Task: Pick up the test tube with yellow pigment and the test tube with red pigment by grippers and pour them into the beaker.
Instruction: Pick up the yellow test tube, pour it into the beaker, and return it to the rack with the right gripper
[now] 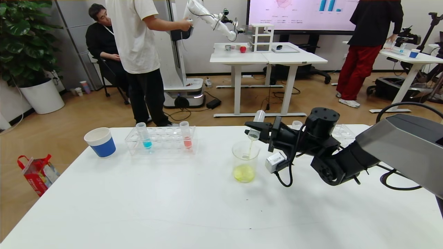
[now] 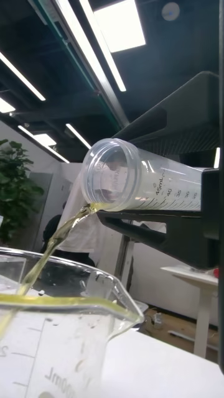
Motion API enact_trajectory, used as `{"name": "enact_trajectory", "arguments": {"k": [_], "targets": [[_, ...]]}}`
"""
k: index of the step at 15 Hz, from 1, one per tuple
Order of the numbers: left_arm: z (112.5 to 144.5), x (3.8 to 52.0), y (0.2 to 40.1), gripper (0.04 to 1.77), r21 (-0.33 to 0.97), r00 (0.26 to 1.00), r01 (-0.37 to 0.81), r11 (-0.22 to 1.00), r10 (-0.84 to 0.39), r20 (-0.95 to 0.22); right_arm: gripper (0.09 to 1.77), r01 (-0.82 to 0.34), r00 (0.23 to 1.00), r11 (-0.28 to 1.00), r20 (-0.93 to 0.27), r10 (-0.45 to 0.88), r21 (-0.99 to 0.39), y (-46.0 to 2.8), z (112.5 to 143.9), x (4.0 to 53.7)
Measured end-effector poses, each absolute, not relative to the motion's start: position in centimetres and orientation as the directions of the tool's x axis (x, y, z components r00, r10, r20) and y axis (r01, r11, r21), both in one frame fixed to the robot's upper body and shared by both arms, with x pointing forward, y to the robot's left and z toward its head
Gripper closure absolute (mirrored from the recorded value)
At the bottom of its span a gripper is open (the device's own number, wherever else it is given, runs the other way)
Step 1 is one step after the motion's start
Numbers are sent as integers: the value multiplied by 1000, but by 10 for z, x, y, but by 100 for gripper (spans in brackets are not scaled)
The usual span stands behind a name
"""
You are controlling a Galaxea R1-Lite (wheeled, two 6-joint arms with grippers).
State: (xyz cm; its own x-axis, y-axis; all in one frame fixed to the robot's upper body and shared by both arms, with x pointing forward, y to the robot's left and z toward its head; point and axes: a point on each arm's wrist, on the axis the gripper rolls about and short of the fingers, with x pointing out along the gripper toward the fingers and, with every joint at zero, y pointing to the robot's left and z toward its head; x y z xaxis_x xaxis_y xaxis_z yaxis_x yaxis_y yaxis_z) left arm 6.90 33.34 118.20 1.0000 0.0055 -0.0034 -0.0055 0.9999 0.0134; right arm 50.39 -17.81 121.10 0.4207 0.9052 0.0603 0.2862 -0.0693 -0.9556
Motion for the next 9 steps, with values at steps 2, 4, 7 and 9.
{"name": "enact_trajectory", "arguments": {"k": [2, 4, 7, 9], "targets": [[1182, 69, 333, 6, 14, 1000, -5, 1000, 6, -3, 135, 328, 414, -96, 51, 909, -940, -177, 1219, 503], [1182, 69, 333, 6, 14, 1000, -5, 1000, 6, -3, 135, 346, 411, -95, 60, 910, -933, -177, 1225, 502], [1182, 69, 333, 6, 14, 1000, -5, 1000, 6, -3, 135, 329, 401, -80, 62, 914, -941, -175, 1228, 500], [1182, 69, 333, 6, 13, 1000, -5, 1000, 6, -3, 135, 240, 401, -25, 76, 913, -970, -172, 1236, 497]]}}
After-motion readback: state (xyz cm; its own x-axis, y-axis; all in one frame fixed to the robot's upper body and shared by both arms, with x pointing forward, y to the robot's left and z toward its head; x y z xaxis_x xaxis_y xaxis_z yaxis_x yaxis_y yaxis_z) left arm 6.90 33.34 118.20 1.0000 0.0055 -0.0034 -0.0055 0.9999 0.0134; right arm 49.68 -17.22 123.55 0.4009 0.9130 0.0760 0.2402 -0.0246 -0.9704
